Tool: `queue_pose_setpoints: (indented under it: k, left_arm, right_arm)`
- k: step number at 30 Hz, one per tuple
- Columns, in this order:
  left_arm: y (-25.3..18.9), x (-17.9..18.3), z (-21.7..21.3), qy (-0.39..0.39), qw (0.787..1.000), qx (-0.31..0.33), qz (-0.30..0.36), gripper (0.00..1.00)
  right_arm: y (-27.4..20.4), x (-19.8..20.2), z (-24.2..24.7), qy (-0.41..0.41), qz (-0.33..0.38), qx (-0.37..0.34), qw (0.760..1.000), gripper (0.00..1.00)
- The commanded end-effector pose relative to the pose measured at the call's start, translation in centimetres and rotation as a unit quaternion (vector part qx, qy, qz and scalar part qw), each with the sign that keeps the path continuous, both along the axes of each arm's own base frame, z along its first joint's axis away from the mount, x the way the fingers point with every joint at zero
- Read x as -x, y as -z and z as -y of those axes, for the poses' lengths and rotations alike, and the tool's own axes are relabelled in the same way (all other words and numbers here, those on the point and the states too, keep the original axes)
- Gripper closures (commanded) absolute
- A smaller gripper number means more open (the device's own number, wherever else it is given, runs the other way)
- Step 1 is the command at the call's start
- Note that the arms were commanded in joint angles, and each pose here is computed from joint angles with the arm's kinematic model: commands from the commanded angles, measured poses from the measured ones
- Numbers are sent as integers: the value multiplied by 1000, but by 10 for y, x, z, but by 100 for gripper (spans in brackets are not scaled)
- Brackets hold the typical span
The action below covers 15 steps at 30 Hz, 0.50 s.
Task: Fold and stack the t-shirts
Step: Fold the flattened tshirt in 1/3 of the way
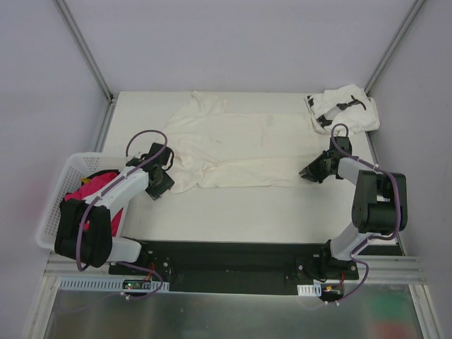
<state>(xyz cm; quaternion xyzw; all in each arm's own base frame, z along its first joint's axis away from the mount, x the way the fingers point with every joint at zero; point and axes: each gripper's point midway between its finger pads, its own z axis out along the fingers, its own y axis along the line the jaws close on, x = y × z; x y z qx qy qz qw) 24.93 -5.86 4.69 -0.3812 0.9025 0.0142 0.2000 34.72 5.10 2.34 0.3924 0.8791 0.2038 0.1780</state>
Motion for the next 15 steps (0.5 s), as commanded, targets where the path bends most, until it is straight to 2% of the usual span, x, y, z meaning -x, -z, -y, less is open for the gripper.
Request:
queue_pose_setpoints:
  k: [1, 15]
  left_arm:
    - [-5, -1, -13, -26, 999, -27, -2, 57]
    - [15, -7, -7, -20, 998, -28, -50, 59]
  right_arm:
    - [-17, -10, 0, -1, 20, -7, 1000, 77]
    - [-18, -12, 4, 5, 19, -10, 1000, 77]
